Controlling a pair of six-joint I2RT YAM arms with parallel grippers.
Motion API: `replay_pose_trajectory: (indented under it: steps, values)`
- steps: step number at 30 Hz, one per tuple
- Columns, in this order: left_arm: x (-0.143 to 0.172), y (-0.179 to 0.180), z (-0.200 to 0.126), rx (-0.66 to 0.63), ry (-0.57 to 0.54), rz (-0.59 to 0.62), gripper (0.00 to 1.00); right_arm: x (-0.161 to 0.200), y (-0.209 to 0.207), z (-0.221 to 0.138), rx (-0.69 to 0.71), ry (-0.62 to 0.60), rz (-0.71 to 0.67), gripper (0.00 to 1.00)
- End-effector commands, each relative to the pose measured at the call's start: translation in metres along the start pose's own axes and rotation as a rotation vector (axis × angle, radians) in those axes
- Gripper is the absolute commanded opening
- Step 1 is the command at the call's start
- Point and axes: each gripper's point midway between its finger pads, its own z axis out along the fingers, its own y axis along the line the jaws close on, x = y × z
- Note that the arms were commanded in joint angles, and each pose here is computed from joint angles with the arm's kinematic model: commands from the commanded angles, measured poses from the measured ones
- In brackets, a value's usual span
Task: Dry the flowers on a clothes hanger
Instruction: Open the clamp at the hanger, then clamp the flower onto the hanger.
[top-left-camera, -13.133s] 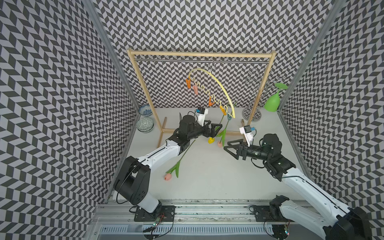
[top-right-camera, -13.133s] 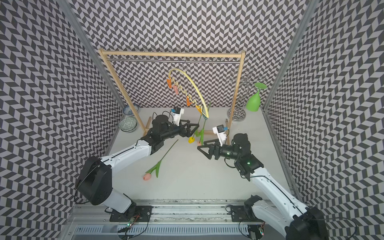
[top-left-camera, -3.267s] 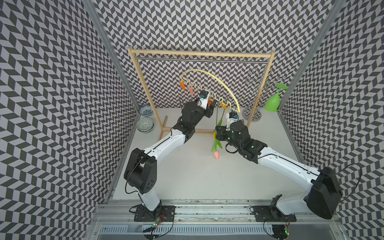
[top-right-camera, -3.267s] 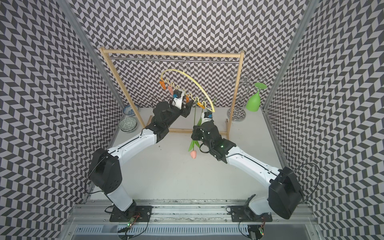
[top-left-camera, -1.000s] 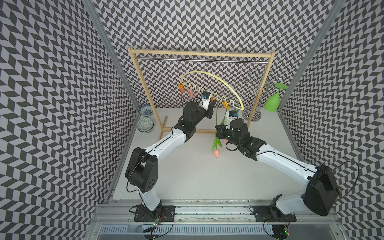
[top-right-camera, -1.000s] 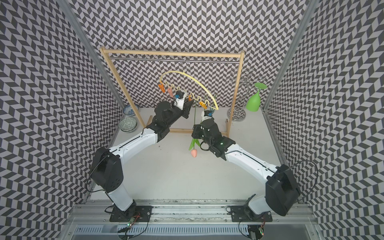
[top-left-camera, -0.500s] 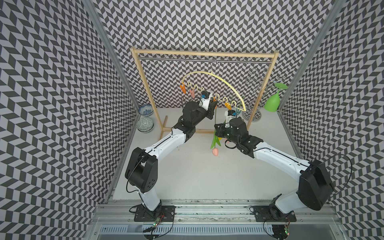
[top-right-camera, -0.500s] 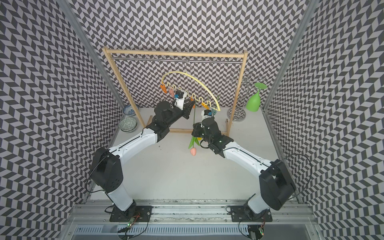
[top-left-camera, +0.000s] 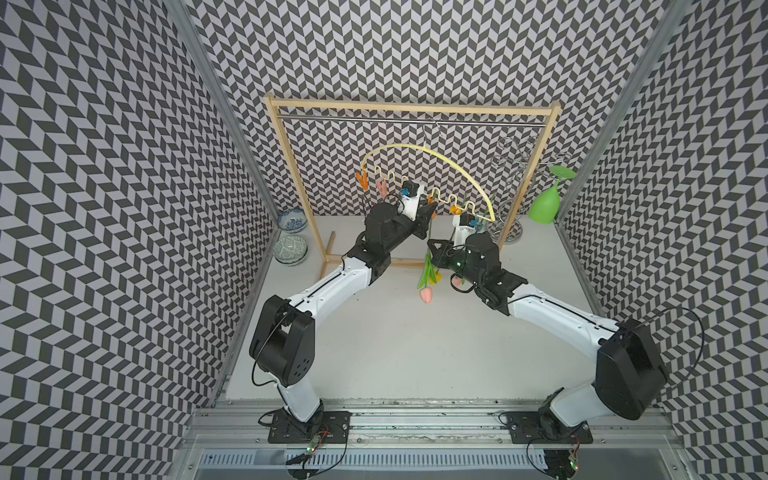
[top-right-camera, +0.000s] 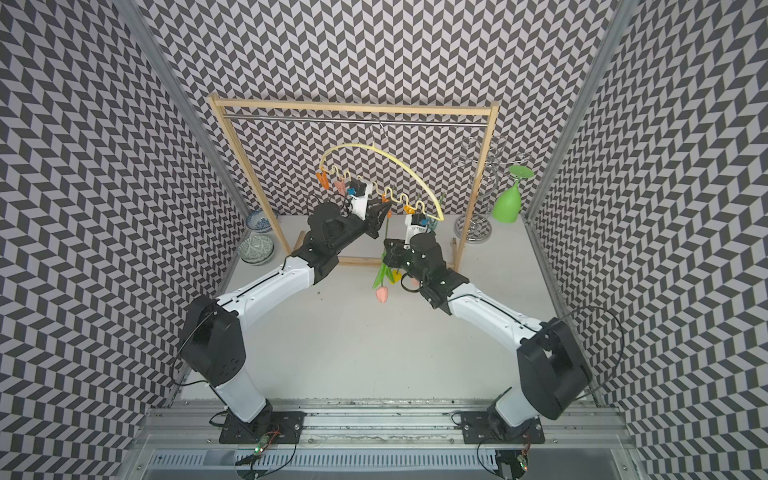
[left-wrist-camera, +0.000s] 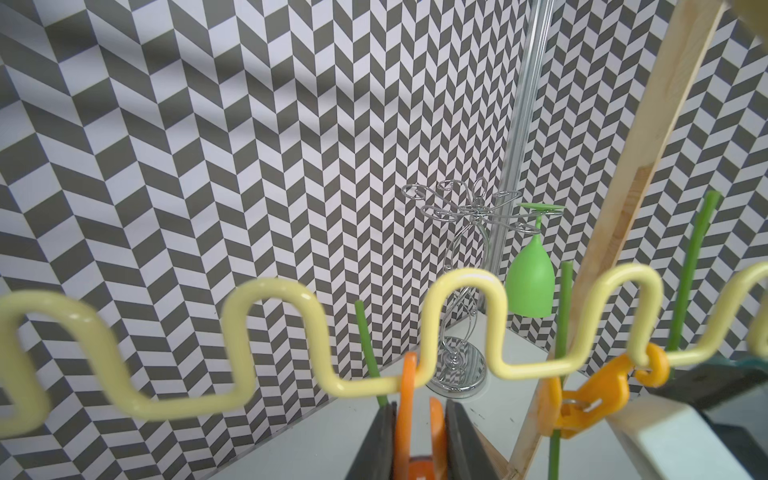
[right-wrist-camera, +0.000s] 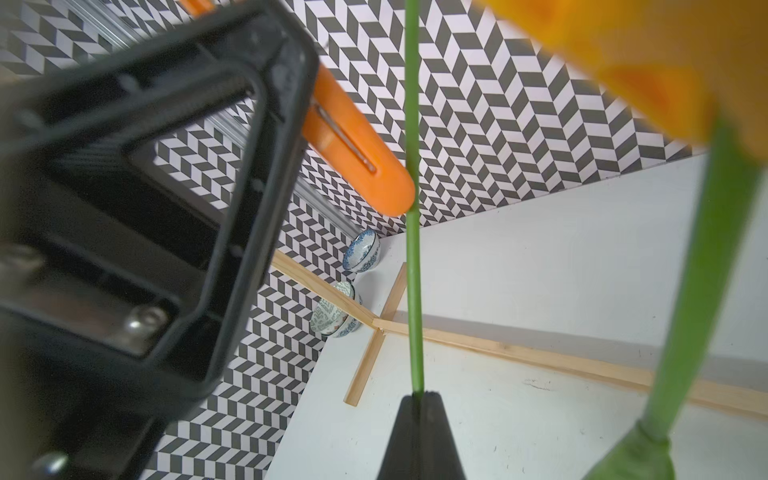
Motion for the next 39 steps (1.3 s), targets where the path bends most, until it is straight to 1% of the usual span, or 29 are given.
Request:
replay_pose_trajectory:
  steps: [1, 17, 23, 25, 27, 29, 31, 35, 37, 38, 39]
  values:
    - [-0.03, -0.005, -0.012, 0.025, -0.076, -0.004, 0.24, -0.024, 0.017, -0.006, -0.068, -0.086, -0.001, 0.0]
    - [-0.023, -0.004, -0.013, 0.05, -0.066, -0.037, 0.24, -0.039, 0.025, -0.002, -0.121, -0.113, -0.014, 0.0]
    - [-0.019, -0.004, -0.013, 0.049, -0.056, -0.044, 0.25, -0.041, 0.026, 0.0, -0.126, -0.109, -0.018, 0.0]
    - [-0.017, -0.002, -0.013, 0.04, -0.052, -0.049, 0.3, -0.041, 0.026, 0.0, -0.128, -0.107, -0.02, 0.0]
    - [-0.015, -0.001, -0.012, 0.04, -0.048, -0.056, 0.38, -0.04, 0.026, 0.0, -0.128, -0.104, -0.019, 0.0]
    - [-0.014, -0.002, -0.012, 0.044, -0.045, -0.06, 0.43, -0.039, 0.025, 0.0, -0.126, -0.101, -0.019, 0.0]
    - [-0.015, -0.002, -0.012, 0.047, -0.046, -0.06, 0.51, -0.038, 0.025, -0.001, -0.126, -0.101, -0.019, 0.0]
    - [-0.017, -0.003, -0.015, 0.044, -0.047, -0.043, 0.73, -0.036, 0.023, -0.001, -0.124, -0.095, -0.019, 0.0]
    - [-0.018, -0.002, -0.016, 0.035, -0.049, -0.039, 0.79, -0.034, 0.022, 0.0, -0.122, -0.089, -0.02, 0.0]
    - [-0.019, -0.002, -0.018, 0.031, -0.056, -0.041, 0.87, -0.033, 0.021, 0.001, -0.121, -0.085, -0.02, 0.0]
    - [-0.02, -0.001, -0.019, 0.027, -0.061, -0.041, 0.99, -0.032, 0.021, 0.001, -0.121, -0.082, -0.019, 0.0]
